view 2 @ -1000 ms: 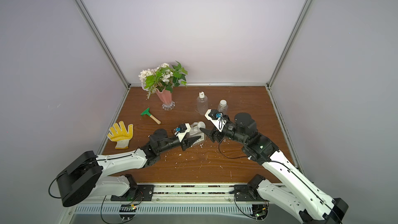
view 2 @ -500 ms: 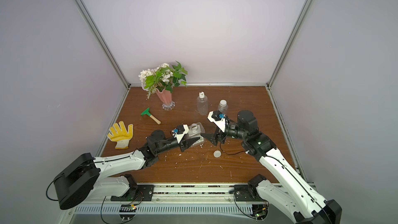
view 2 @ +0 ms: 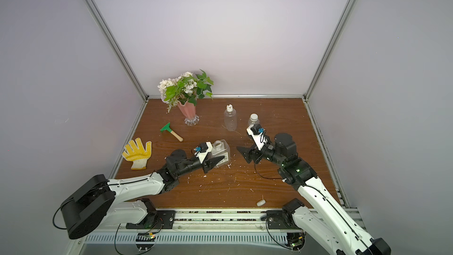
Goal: Screw on the bottle caps
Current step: Screw the bottle cap onto the plastic bottle.
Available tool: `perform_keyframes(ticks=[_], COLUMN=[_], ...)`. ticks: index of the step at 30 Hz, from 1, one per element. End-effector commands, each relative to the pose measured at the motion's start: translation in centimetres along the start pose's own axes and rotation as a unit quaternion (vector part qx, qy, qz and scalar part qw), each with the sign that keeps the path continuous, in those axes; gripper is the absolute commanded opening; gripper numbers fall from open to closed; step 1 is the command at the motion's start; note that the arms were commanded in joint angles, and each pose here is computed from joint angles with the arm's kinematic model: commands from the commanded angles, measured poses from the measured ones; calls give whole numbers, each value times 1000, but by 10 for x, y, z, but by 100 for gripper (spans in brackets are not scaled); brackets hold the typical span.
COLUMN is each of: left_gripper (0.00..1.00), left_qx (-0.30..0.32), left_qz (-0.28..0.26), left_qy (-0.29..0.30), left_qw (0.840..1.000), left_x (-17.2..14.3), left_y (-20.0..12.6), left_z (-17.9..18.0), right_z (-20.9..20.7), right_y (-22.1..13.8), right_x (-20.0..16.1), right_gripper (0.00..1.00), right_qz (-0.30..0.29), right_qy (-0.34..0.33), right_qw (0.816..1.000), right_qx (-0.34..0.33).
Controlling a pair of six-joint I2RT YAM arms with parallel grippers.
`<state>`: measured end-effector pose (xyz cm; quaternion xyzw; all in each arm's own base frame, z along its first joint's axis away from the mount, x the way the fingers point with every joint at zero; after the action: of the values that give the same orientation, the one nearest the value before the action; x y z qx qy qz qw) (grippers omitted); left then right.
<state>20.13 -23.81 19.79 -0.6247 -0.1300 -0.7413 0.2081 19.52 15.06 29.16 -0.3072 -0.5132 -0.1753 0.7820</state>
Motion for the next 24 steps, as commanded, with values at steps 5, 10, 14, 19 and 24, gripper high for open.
perform_keyframes(ticks=[5, 10, 14, 19, 24], left_gripper=[43, 42, 42, 42, 42], left_qx=[40, 42, 52, 73, 85], left_qz=[-20, -19, -22, -21, -20], left_qy=[-13, -15, -14, -5, 3], left_qw=[999, 999, 998, 997, 996], left_x=[4, 3, 4, 5, 6], left_y=[-7, -8, -14, -23, -28], left_z=[15, 15, 15, 17, 17], right_z=[-15, -24, -26, -25, -25], right_y=[-4, -2, -5, -21, -39], right_x=[-26, -39, -52, -99, -142], right_gripper=[81, 76, 68, 63, 63], right_qz=[36, 53, 102, 211, 258], right_qy=[126, 145, 213, 323, 353], right_qw=[989, 983, 963, 897, 849], right_qx=[-67, -101, -132, -215, -296])
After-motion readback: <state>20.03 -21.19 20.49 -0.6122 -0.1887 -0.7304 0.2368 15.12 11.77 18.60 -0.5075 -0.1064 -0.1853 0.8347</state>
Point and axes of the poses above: each gripper's point midway between its finger pads, its own y axis out along the fingers, its own z axis along the line the jaws close on, x = y × z, the point moved 7 cm from there along -y, back along the fingers, and after that the axes turned 10 degrees about y, right-handed, at the moved point
